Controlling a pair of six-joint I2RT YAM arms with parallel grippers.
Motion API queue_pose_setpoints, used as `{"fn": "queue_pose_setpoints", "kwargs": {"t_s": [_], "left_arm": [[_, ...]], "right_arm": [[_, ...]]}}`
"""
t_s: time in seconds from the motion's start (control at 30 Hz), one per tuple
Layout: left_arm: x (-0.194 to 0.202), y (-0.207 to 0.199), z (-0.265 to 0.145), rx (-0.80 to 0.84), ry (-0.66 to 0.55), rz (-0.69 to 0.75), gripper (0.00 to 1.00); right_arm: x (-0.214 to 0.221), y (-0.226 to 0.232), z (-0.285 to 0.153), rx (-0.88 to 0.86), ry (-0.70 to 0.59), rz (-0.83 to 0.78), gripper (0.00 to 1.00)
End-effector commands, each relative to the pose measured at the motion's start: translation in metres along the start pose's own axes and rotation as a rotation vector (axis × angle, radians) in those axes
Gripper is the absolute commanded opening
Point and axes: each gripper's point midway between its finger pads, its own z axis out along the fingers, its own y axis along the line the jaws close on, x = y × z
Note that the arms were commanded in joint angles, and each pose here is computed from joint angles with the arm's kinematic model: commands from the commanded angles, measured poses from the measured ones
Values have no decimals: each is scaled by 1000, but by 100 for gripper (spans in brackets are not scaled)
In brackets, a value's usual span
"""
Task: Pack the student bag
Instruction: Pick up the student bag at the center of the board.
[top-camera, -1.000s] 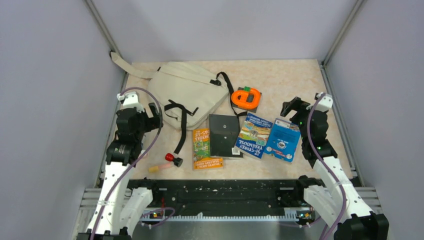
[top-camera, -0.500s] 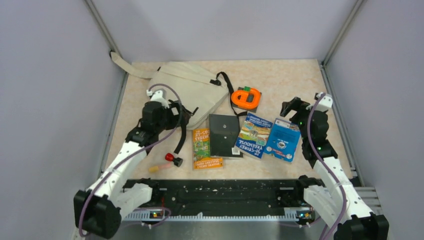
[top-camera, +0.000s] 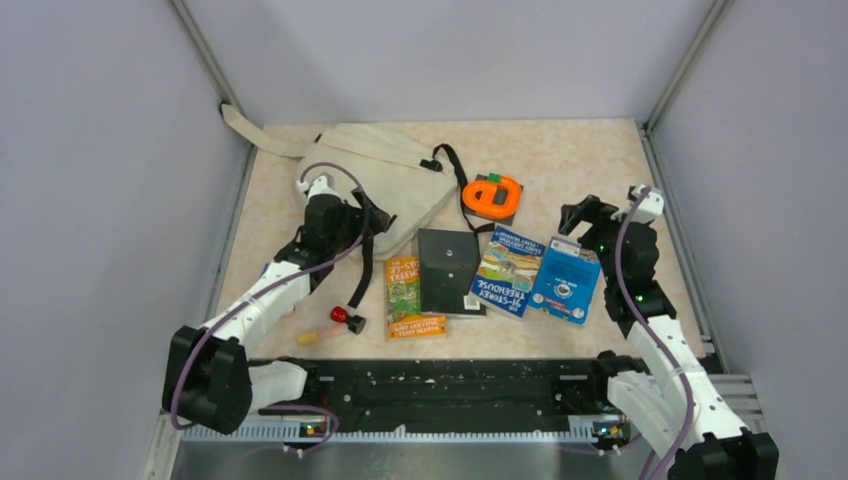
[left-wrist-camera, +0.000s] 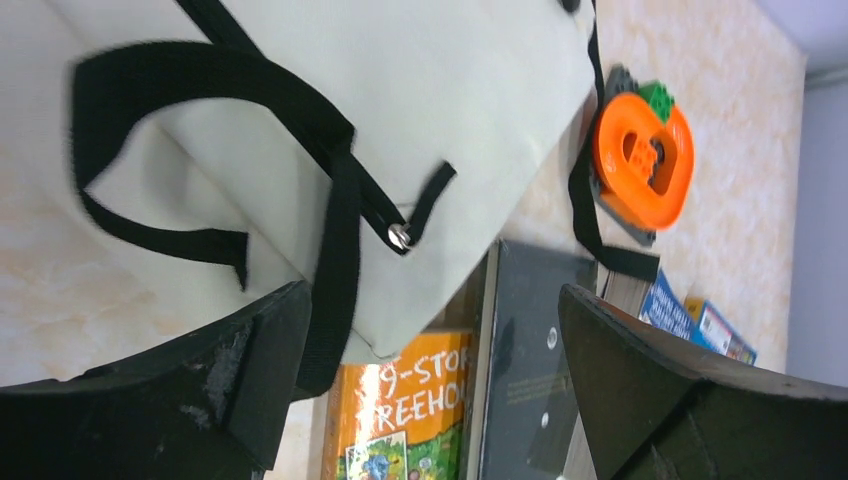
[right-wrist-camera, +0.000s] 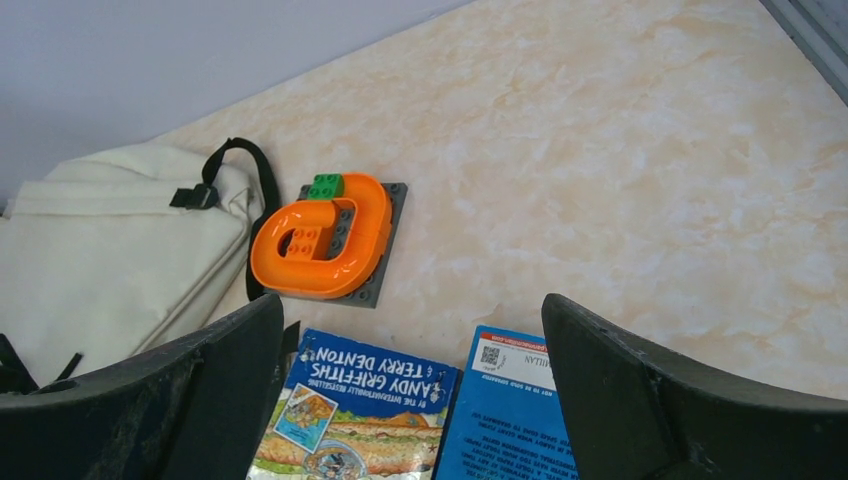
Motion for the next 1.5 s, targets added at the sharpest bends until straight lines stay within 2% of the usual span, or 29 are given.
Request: {"fn": "queue_pose_setpoints", "kwargs": {"t_s": [0.0, 0.13, 0.27, 0.43, 0.63, 1.47], "left_arm": [[-39, 8, -10, -14, -174, -85, 98], [-42, 35, -18, -50, -230, -148, 98], [-37, 56, -18, -32, -214, -245, 98], [-27, 65, -12, -4, -184, -327, 98], [-19, 86, -6, -10, -222, -447, 98], [-3, 82, 39, 85, -107, -534, 98]], "right_arm": [[-16, 10, 1, -36, -41, 14, 99], [-15, 10, 1, -36, -38, 16, 99], [-13, 11, 2, -43, -29, 17, 99], [-14, 13, 2, -51, -27, 22, 99], [-13, 13, 1, -52, -24, 22, 99], [-10, 8, 4, -25, -12, 21, 99]]}}
